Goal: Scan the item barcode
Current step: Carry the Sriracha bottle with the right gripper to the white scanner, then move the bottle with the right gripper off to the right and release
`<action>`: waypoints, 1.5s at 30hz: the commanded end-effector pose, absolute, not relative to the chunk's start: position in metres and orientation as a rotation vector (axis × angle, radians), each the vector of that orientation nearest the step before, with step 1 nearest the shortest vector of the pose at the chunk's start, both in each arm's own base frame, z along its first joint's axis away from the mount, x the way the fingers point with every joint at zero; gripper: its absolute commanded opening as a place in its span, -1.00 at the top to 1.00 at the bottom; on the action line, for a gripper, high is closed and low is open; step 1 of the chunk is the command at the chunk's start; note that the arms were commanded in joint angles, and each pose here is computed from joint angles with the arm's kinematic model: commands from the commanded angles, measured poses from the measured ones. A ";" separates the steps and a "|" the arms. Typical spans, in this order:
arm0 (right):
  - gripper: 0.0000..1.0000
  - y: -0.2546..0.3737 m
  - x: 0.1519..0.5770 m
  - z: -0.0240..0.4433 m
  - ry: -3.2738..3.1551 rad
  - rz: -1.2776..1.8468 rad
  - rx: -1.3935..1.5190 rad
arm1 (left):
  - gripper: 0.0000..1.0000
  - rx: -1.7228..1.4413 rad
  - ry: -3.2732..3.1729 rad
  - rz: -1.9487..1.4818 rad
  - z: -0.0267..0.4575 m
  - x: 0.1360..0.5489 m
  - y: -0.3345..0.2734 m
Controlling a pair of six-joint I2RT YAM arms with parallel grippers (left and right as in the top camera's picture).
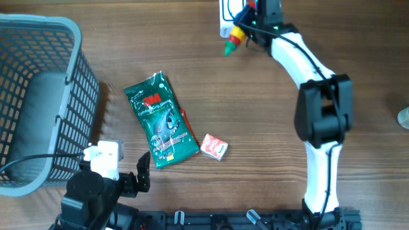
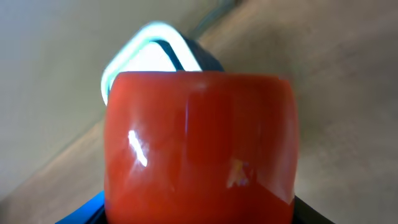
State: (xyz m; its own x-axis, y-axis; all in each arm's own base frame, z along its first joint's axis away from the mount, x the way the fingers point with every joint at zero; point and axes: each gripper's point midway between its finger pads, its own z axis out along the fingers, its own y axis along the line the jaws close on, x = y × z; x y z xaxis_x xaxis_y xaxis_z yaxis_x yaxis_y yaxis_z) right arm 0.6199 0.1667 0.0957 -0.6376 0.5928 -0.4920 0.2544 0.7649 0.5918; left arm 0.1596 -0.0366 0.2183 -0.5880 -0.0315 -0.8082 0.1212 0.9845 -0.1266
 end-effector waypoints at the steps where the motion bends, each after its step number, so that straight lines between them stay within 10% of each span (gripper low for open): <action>1: 0.05 0.171 0.652 0.118 2.125 0.570 0.670 | -1.00 0.056 2.181 -0.220 0.222 0.160 -0.037; 12: 0.03 0.156 0.655 0.133 2.153 0.633 0.729 | -1.00 0.055 2.181 -0.221 0.222 0.160 -0.037; 22: 0.19 -0.076 0.600 0.142 2.282 0.266 1.006 | -1.00 0.055 2.181 -0.221 0.222 0.160 -0.037; 37: 0.13 -0.395 0.393 0.080 2.137 -0.382 1.730 | -1.00 0.055 2.181 -0.221 0.222 0.160 -0.037; 45: -0.75 -0.413 0.380 0.078 2.129 -0.399 1.747 | -1.00 0.055 2.181 -0.221 0.222 0.160 -0.037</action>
State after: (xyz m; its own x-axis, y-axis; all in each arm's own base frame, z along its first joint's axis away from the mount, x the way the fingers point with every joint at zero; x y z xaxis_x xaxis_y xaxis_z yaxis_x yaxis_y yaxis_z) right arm 0.3744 -0.4097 0.0765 -0.1453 0.8938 -0.4243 0.9848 0.1721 0.0253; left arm 0.1596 -0.0366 0.2184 -0.5877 -0.0316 -0.8085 0.1212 0.9845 -0.1266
